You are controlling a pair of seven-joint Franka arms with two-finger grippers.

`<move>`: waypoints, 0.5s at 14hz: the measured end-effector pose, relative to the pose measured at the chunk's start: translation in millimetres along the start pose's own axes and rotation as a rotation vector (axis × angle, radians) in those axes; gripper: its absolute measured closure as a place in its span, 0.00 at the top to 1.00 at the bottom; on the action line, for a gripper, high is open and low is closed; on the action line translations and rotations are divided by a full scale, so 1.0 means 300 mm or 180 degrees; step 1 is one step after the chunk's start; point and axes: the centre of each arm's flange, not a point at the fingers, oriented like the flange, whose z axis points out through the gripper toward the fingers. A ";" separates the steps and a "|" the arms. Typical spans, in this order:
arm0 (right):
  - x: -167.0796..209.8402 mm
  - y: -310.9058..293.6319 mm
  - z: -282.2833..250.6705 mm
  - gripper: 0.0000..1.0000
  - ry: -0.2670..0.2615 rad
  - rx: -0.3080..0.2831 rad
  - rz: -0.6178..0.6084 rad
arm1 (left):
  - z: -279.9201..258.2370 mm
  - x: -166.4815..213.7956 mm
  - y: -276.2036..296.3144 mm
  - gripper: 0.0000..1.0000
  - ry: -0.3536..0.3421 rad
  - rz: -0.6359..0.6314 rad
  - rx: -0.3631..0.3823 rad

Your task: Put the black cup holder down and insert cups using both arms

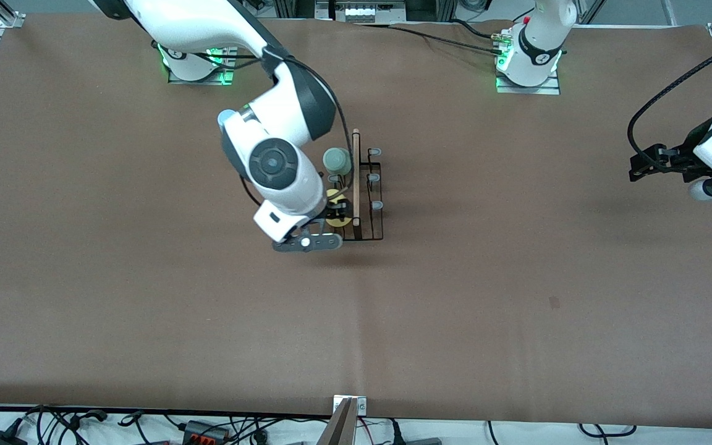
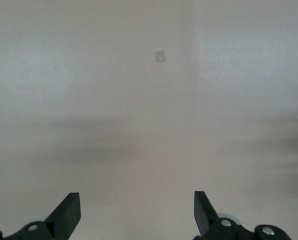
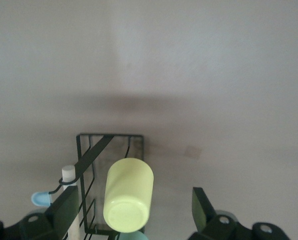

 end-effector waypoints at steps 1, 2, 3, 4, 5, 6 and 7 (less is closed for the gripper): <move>0.013 0.051 -0.079 1.00 0.0075 -0.0024 0.0072 | 0.000 0.000 0.000 1.00 0.0000 0.0000 0.0000; 0.027 0.104 -0.147 1.00 0.0143 -0.0049 0.0150 | 0.000 0.000 0.000 1.00 0.0000 0.0000 0.0000; 0.043 0.155 -0.195 1.00 0.0200 -0.0078 0.0226 | 0.000 0.000 0.000 1.00 0.0000 -0.0001 0.0000; 0.063 0.206 -0.223 1.00 0.0243 -0.0118 0.0302 | 0.000 0.000 -0.001 1.00 0.0000 -0.0001 0.0000; 0.084 0.255 -0.233 1.00 0.0266 -0.0167 0.0374 | 0.000 0.000 -0.001 1.00 0.0000 -0.0002 0.0000; 0.100 0.294 -0.233 1.00 0.0267 -0.0213 0.0425 | 0.000 0.000 -0.002 1.00 0.0000 -0.0003 0.0000; 0.109 0.318 -0.233 1.00 0.0270 -0.0242 0.0460 | 0.000 0.000 -0.002 1.00 0.0000 -0.0004 0.0000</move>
